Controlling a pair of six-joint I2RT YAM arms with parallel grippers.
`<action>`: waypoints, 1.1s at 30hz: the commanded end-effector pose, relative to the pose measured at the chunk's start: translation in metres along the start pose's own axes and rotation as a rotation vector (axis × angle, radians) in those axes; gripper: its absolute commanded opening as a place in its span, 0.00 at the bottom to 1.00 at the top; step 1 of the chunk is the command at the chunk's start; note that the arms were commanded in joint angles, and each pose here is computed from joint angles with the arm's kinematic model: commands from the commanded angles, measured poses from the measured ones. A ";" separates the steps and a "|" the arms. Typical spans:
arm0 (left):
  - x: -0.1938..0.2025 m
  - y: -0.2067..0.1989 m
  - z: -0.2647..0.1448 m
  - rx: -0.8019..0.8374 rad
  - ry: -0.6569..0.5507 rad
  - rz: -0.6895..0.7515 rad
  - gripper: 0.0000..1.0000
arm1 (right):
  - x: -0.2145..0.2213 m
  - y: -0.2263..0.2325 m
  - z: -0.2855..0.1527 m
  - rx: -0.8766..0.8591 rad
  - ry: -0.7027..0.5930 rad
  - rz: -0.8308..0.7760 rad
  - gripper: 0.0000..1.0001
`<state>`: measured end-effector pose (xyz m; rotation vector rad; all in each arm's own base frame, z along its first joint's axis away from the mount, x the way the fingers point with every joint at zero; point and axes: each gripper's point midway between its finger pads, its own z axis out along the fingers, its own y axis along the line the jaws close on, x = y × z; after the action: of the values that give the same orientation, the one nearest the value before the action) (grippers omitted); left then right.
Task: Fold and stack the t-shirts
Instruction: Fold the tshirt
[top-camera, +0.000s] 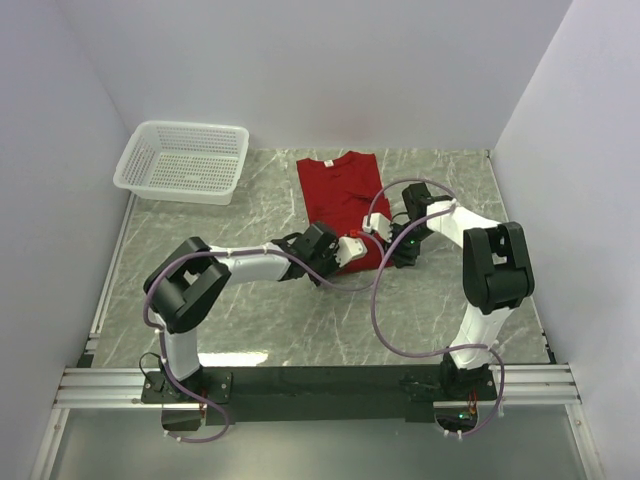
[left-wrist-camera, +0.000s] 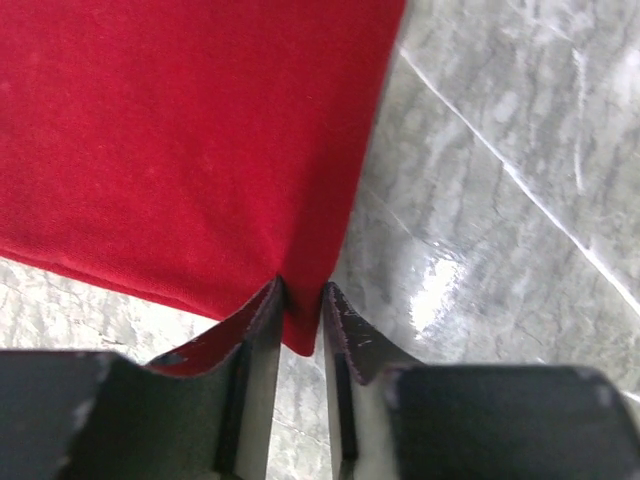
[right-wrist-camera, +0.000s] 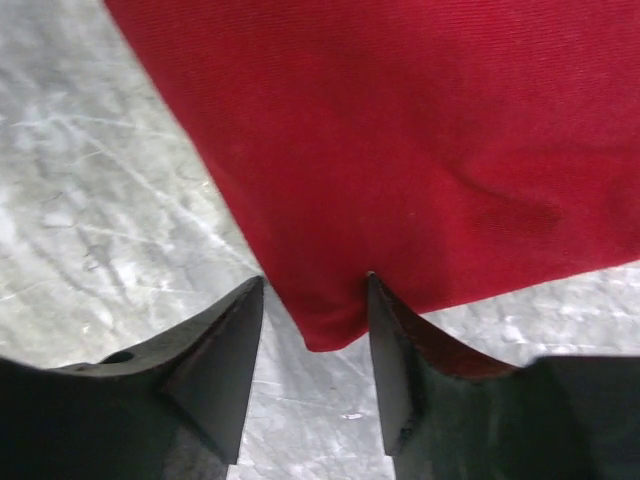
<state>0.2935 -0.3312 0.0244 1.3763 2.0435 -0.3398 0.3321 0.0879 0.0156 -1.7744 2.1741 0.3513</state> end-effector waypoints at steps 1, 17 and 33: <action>-0.004 0.007 0.003 -0.015 0.004 -0.049 0.27 | 0.012 -0.006 0.008 0.051 0.063 0.024 0.52; 0.003 -0.022 -0.009 0.065 -0.002 -0.140 0.01 | 0.009 0.051 -0.002 -0.125 -0.004 0.124 0.00; 0.010 -0.214 -0.095 0.549 0.026 -0.161 0.01 | 0.049 0.191 -0.068 -0.242 -0.142 0.254 0.00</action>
<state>0.0973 -0.3606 0.0380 1.5376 2.1481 -0.8569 0.1401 0.0579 0.0379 -1.5521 2.3795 0.7772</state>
